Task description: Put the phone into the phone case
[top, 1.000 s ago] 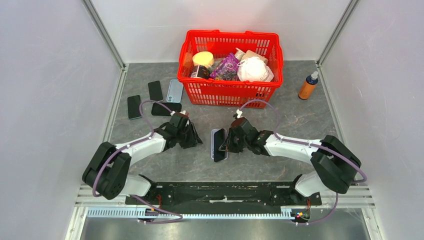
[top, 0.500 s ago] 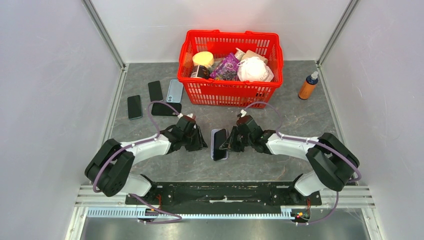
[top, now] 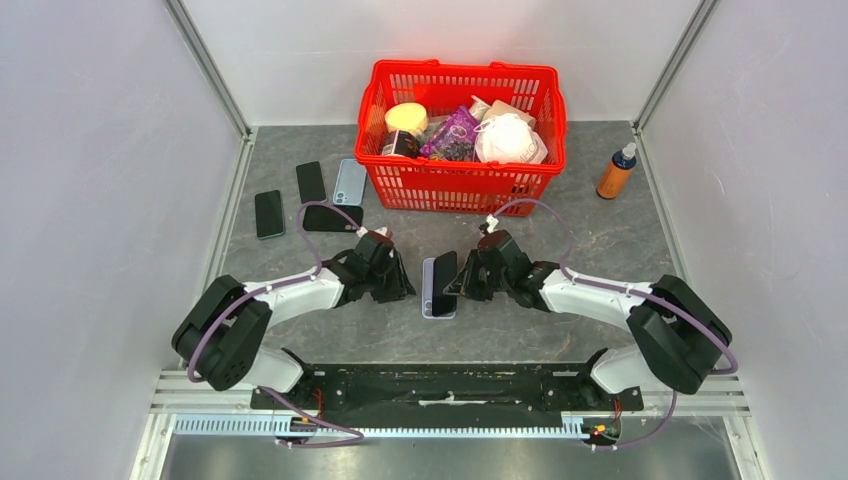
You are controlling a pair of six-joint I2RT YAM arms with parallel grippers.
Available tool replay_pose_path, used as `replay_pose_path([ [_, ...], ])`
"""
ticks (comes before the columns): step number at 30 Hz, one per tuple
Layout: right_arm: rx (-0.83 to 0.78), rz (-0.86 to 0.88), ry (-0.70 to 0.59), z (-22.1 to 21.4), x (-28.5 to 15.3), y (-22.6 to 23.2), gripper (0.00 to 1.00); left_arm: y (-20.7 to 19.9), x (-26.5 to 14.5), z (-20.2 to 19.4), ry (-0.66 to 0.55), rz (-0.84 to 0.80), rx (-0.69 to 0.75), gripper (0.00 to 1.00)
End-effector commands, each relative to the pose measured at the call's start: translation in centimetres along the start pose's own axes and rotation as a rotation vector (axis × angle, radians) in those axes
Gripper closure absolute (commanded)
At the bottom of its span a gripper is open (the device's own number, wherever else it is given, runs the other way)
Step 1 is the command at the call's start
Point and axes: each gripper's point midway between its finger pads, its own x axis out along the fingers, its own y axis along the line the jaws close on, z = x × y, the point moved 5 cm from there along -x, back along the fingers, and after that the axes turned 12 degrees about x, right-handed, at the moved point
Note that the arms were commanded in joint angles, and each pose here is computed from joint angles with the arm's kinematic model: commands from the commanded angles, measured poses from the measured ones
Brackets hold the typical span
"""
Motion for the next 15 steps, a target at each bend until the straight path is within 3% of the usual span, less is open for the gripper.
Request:
replay_pose_path([
  [1, -0.038, 0.107, -0.056, 1.2, 0.5, 2.1, 1.00, -0.9, 0.4, 1.5, -0.051, -0.009, -0.009, 0.59],
  [15, -0.001, 0.077, 0.013, -1.2, 2.0, -0.5, 1.00, -1.0, 1.2, 1.1, -0.031, -0.019, -0.006, 0.61],
])
